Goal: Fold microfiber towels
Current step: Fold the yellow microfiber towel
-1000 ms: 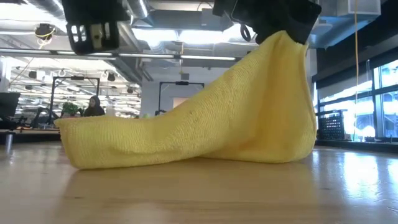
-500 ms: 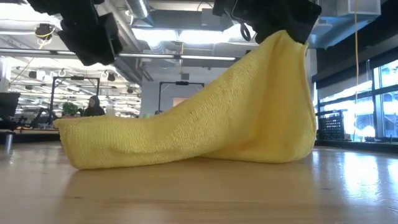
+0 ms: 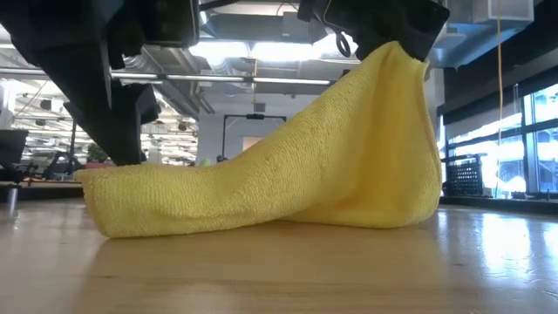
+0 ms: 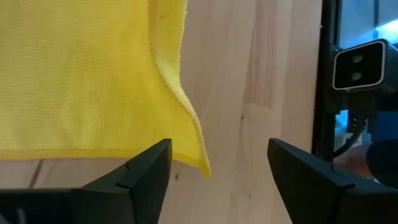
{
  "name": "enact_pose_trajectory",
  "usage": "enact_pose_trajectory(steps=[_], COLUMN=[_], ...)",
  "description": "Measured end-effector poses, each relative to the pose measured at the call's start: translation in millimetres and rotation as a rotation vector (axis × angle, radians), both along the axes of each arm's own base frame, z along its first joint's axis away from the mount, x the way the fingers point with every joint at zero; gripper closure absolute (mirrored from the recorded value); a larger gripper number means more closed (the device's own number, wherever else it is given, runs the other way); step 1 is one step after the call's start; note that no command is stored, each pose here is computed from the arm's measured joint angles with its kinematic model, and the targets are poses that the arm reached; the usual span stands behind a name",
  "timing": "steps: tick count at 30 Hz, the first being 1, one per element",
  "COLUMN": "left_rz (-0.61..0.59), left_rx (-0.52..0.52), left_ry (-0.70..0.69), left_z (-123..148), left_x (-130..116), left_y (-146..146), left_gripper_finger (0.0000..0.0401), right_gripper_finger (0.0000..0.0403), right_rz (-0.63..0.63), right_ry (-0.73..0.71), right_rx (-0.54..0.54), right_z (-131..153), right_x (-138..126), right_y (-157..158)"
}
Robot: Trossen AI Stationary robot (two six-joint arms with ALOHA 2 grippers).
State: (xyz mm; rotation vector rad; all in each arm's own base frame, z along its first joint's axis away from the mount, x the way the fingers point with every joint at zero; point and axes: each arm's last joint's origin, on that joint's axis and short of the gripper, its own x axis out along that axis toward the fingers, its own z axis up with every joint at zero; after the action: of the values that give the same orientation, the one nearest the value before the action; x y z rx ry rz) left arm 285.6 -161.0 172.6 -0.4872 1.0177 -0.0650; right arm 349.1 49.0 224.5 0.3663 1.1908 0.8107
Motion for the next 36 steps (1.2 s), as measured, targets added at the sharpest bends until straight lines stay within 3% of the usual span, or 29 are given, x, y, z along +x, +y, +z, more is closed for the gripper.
enact_pose_trajectory(steps=[17,28,32,36], left_rz=[0.037,0.116,0.116,0.112], left_rx=[0.059,0.027,0.02,0.007], left_ry=[-0.01,0.044,0.049,0.053], left_z=[-7.9,-28.5,-30.5,-29.4], left_x=[2.8,7.4,8.0,8.2], left_y=[0.3,-4.3,-4.9,-4.2], left_gripper_finger=[0.0149,0.0157,0.0191,0.0266], right_gripper_finger=[0.0398,0.0398,0.0398,0.0398], right_rz=[-0.009,-0.011,-0.011,-0.013], right_ry=[-0.009,-0.018,-0.018,-0.018], right_rx=[0.001,0.0,-0.001,-0.001], right_z=[0.2,0.4,0.5,0.5], right_x=[1.3,2.0,2.1,2.2], right_y=[-3.0,-3.0,-3.0,-3.5])
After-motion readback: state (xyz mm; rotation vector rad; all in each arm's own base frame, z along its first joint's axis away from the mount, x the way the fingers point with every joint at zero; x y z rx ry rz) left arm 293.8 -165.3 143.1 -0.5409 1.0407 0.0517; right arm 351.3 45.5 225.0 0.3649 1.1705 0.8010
